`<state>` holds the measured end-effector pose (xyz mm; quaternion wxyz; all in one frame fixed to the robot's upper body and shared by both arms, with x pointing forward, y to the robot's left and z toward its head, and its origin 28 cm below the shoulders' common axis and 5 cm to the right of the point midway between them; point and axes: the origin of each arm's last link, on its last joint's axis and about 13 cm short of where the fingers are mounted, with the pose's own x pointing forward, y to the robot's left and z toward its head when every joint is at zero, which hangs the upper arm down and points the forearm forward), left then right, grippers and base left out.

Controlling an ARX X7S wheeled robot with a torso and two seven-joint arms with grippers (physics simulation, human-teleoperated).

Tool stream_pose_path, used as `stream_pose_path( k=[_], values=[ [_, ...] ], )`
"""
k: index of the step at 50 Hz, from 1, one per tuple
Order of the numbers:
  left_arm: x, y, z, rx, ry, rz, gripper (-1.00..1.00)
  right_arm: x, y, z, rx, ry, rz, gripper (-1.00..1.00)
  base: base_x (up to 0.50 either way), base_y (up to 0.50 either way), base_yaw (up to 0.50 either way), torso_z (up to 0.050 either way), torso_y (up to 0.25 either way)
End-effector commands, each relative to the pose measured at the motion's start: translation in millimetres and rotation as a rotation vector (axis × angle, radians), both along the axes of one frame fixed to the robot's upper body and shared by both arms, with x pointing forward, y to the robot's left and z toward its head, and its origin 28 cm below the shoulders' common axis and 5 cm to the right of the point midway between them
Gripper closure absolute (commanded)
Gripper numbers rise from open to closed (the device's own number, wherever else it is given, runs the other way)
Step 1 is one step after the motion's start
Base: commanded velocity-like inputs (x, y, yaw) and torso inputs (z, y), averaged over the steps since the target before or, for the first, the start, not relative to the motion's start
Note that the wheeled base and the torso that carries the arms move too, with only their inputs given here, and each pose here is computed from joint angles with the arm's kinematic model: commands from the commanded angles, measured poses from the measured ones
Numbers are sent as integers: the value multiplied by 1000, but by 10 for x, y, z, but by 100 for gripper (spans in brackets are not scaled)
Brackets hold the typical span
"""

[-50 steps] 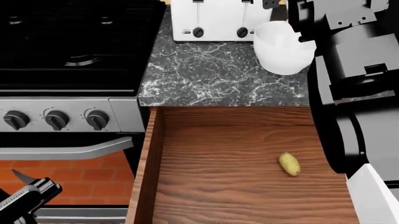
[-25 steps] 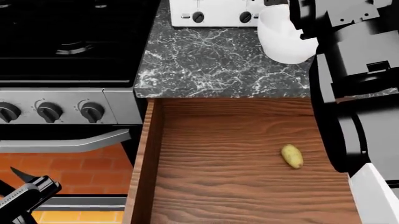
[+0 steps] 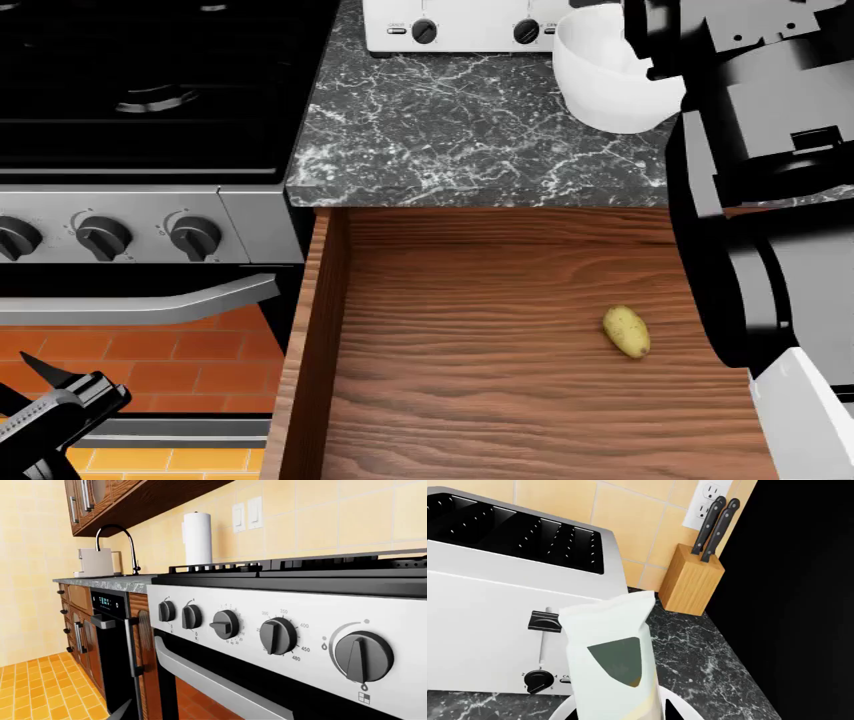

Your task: Place the bar in the bowl and close the drawer.

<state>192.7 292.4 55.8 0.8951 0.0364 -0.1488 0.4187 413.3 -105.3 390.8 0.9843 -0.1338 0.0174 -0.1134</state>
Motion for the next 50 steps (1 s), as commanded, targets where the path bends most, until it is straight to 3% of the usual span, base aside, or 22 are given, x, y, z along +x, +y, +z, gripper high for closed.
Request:
stream_pose_path(
  k=[1, 50],
  values=[
    [-1, -9, 2, 2, 0, -2, -100, 11, -20, -47, -2, 12, -4, 100, 0, 0, 0, 0, 0],
    [17, -20, 38, 18, 22, 3, -100, 20, -66, -85, 2, 15, -34, 100, 0, 0, 0, 0, 0]
  ],
)
